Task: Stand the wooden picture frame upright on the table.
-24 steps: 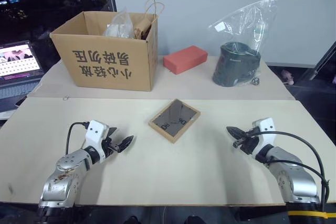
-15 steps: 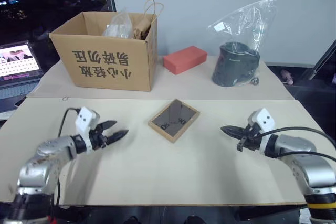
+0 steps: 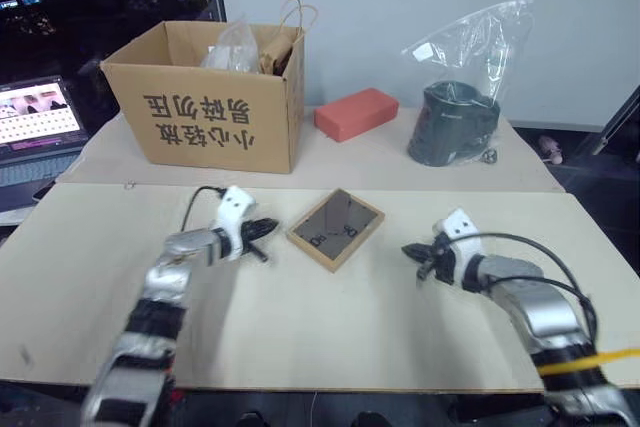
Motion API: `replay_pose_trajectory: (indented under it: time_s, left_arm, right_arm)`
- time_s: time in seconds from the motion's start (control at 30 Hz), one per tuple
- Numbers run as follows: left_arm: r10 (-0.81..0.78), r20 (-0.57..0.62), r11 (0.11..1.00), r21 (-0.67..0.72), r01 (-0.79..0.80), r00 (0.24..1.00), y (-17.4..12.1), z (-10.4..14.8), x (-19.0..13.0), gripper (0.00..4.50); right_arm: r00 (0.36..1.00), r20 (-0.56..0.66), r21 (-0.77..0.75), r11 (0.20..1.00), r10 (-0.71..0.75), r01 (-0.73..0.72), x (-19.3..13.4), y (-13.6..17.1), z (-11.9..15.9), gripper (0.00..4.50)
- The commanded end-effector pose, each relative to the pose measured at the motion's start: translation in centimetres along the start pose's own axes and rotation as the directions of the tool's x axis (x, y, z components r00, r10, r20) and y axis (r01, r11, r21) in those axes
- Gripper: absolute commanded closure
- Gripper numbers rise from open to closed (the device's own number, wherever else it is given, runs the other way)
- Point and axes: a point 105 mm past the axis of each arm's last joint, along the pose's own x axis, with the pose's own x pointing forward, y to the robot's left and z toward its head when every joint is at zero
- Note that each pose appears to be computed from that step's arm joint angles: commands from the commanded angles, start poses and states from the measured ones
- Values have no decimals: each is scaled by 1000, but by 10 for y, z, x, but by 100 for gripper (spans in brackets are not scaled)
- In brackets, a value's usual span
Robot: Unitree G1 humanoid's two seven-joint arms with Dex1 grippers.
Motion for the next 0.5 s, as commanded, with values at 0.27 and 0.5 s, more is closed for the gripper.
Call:
replay_pose_trajectory:
  time_s: [0.27, 0.5]
  left_arm:
    - [-227, -65, 974, -7, 228, 972, -45, -7, 41, 446]
    - [-508, -175, 860, -54, 507, 843, -90, -36, -3, 446]
  right_arm:
    - [998, 59, -21, 1000, -1, 2, 53, 0, 34, 450]
    - [982, 53, -69, 982, 181, -177, 61, 35, 41, 450]
